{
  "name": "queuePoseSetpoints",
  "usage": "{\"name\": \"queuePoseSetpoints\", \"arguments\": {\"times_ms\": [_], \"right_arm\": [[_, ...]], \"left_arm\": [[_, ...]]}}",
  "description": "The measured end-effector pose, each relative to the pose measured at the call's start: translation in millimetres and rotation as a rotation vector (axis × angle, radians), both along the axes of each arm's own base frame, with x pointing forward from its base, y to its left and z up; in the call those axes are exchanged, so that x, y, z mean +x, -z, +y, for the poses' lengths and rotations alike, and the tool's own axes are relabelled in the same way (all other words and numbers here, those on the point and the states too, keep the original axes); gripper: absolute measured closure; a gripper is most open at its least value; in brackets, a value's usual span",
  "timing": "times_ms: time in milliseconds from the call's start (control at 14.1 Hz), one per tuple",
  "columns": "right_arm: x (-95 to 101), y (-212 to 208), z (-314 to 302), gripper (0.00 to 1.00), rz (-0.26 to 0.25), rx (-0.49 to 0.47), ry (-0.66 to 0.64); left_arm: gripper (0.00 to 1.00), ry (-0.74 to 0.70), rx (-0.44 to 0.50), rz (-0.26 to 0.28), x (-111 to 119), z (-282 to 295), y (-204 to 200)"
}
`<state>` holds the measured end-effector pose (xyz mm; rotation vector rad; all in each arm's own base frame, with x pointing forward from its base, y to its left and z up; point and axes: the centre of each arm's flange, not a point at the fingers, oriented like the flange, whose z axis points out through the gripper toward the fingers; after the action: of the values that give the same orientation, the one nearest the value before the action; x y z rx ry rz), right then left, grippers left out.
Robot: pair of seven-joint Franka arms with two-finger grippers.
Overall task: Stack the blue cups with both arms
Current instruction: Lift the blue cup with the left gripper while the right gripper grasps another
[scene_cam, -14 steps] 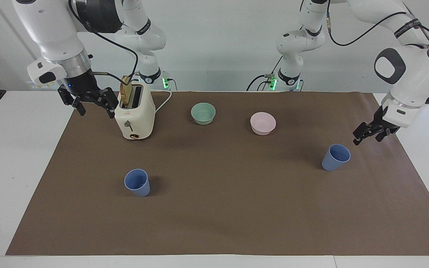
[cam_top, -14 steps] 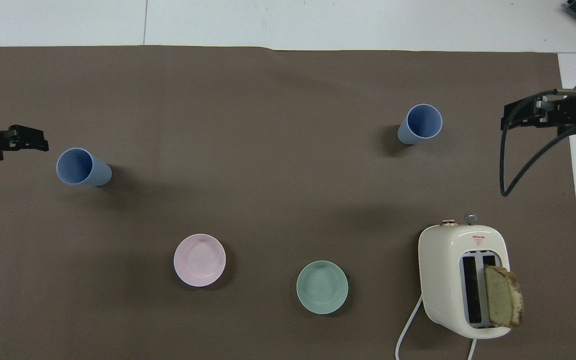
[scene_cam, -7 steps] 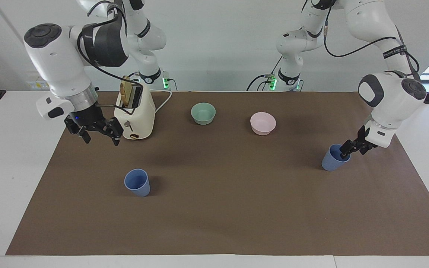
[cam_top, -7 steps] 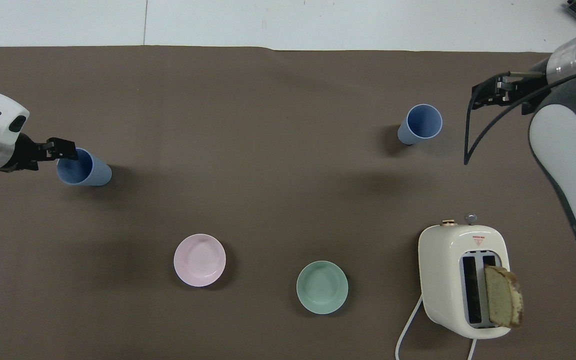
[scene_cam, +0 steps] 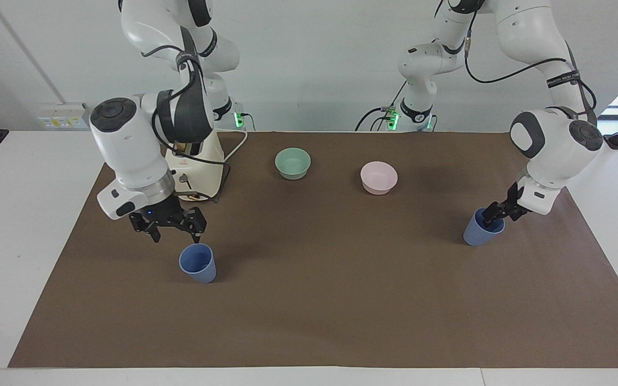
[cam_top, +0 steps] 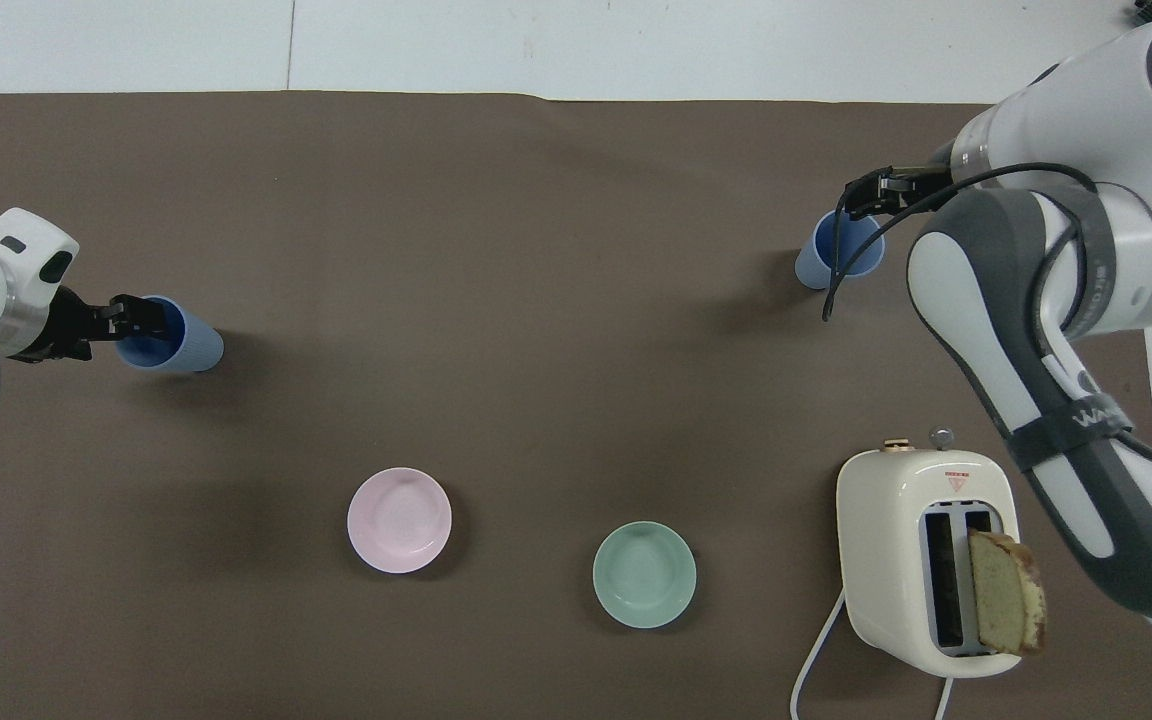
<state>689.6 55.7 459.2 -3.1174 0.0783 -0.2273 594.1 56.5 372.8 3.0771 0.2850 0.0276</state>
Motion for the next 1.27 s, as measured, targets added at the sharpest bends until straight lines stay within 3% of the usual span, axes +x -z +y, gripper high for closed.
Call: {"name": "queuePoseSetpoints", "arguments": {"times_ms": [212,496,708,779,920,991,1062,1274], "right_arm": [[6.8,28,-8,0.0,0.011,-0.002,0.011],[5.4,62,-28,0.0,0.032,-0.005,0.037],[2.6,81,-38,0.1,0.037,-0.005,0.05],[2.3,82,-39,0.11,0.038,-0.005,0.051],[1.9,83,-37,0.15,0.039,-0.005,0.048],[1.1,85,-35,0.23,0.043,-0.004,0.045],[0.2,87,-34,0.23,0.048,-0.004,0.043],[-1.1,90,-33,0.57,0.054,-0.004,0.042]], "left_arm": [[0.06,0.0,0.001,-0.01,2,0,-3],[0.56,0.004,0.001,-0.022,7,-1,-11],[0.91,0.009,0.001,-0.04,13,-4,-19],[0.96,0.01,0.002,-0.051,16,-4,-27],[0.96,0.011,0.003,-0.067,24,-3,-48],[0.96,0.011,0.004,-0.083,29,-3,-63],[0.96,0.011,0.006,-0.105,34,-2,-83],[0.96,0.015,-0.003,-0.163,45,-12,-139]]}}
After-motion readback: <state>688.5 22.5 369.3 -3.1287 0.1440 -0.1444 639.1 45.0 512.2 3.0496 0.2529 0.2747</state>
